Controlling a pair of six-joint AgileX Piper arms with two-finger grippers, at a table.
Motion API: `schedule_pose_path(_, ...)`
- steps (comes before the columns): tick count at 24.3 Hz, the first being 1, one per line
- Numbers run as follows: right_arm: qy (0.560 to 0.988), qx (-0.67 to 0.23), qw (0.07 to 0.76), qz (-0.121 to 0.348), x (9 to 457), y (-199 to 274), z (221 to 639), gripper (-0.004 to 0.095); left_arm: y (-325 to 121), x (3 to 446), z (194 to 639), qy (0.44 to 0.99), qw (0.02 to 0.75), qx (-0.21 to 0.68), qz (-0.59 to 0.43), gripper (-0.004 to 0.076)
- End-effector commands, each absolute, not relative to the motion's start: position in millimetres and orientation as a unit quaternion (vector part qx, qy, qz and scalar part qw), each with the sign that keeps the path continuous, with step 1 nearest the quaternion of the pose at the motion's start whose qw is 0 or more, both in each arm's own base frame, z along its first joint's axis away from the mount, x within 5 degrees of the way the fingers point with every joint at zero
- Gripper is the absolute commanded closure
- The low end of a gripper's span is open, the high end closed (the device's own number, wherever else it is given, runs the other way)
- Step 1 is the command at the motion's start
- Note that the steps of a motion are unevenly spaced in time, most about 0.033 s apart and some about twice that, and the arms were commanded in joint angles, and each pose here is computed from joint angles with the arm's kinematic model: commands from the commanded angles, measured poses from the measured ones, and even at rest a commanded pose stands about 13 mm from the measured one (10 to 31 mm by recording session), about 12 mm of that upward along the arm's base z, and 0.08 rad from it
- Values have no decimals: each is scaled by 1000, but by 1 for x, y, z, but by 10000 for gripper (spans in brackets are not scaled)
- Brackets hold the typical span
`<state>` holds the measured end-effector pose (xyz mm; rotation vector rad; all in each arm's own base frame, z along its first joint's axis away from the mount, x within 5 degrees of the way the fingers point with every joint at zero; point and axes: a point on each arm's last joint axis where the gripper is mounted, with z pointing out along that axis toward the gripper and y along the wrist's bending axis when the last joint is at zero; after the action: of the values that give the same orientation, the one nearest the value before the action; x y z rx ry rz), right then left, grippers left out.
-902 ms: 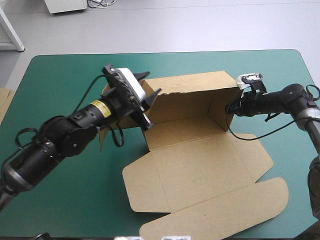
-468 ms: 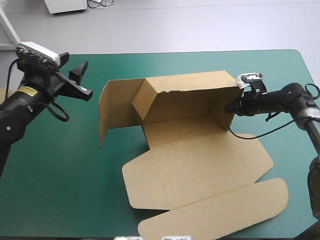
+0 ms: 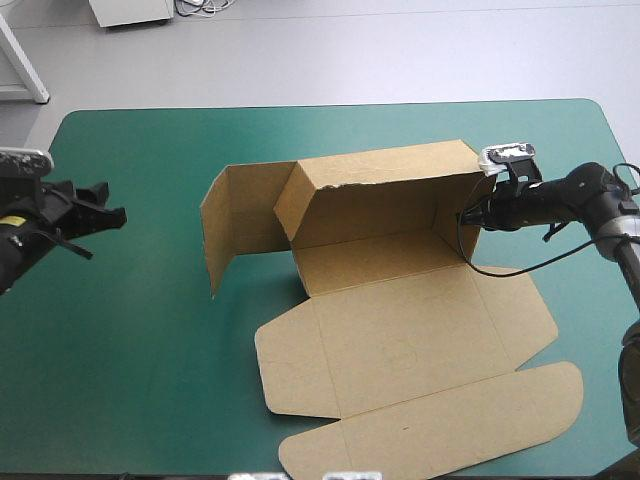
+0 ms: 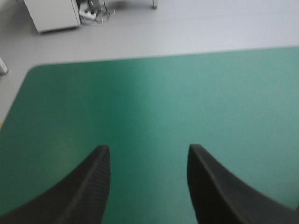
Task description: Fold the box
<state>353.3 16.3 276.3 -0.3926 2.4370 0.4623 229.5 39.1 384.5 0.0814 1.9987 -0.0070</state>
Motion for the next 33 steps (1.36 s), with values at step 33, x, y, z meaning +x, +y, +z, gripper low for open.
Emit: schedule_pose_path(33,934,-154,292,141,339,41,353,591,31,217,321,850,516,-55,-88,358)
